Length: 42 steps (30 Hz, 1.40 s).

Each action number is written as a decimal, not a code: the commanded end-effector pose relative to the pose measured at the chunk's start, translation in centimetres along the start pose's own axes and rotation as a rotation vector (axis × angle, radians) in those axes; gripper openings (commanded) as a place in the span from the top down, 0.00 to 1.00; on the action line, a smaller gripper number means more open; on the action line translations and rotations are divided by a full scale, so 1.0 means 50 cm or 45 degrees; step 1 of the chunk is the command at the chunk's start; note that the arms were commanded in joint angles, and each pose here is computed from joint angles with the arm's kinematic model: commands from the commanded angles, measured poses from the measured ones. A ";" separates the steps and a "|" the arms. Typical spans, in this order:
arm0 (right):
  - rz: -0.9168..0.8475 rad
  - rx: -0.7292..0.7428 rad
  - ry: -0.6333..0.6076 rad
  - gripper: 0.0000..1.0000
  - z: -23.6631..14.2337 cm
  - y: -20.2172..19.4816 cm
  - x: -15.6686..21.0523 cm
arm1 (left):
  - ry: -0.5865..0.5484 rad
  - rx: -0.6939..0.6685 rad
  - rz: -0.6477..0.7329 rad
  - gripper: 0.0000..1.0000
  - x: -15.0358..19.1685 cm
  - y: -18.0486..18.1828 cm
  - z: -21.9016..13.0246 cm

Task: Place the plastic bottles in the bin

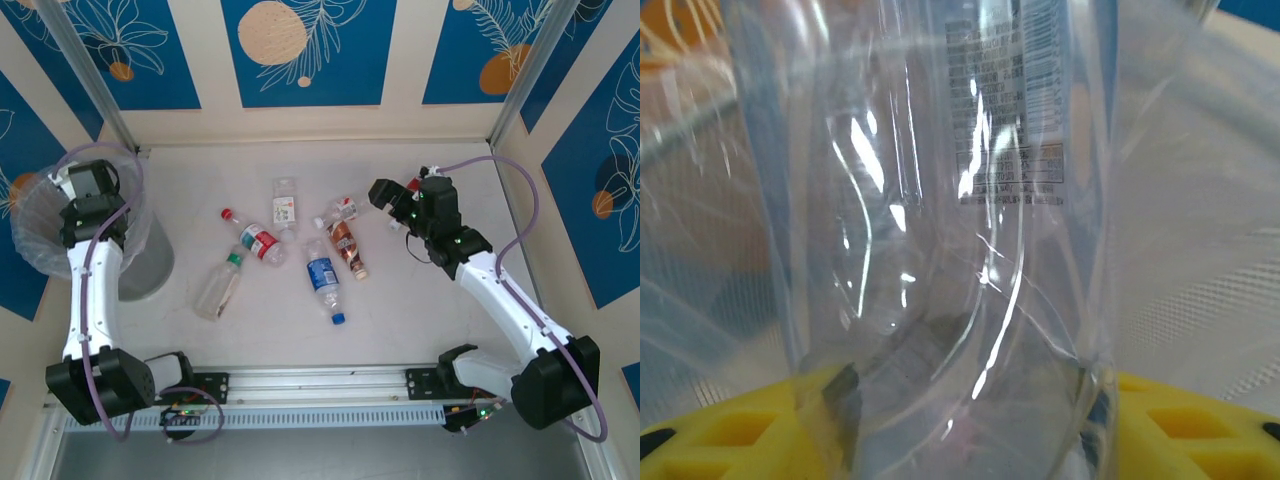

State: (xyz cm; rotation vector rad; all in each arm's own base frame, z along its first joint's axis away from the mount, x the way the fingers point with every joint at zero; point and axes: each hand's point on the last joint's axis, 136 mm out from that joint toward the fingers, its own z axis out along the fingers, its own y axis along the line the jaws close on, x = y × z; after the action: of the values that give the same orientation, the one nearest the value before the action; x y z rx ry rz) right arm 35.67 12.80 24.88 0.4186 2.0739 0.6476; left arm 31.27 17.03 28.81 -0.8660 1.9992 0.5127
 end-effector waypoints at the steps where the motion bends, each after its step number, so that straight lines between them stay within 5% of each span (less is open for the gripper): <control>1: 0.020 0.005 0.053 0.01 0.010 -0.004 0.015 | 0.003 -0.020 -0.100 0.40 0.015 0.014 0.007; 9: 0.018 0.004 0.103 0.00 0.031 0.006 0.017 | 0.070 -0.009 -0.138 0.13 0.038 0.010 0.010; 15: -0.039 0.092 0.092 0.00 0.034 -0.024 0.011 | 0.038 0.139 -0.169 0.05 0.004 -0.023 -0.029; 25: -0.051 0.374 0.155 0.01 0.050 -0.187 -0.006 | -0.132 0.928 -0.101 0.00 -0.041 -0.213 -0.223; 33: 0.008 0.488 0.414 0.03 0.109 -0.262 0.049 | -0.106 1.698 0.021 0.01 0.004 -0.343 -0.417; 42: 0.078 0.585 0.517 0.11 0.193 -0.271 0.125 | -0.047 1.728 0.045 0.00 0.062 -0.356 -0.403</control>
State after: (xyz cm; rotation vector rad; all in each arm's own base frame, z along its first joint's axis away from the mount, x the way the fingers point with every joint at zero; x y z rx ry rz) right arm 39.50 7.25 8.66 0.6062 2.6019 0.3174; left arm 32.61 -8.02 35.60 -0.0113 1.8131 -0.7382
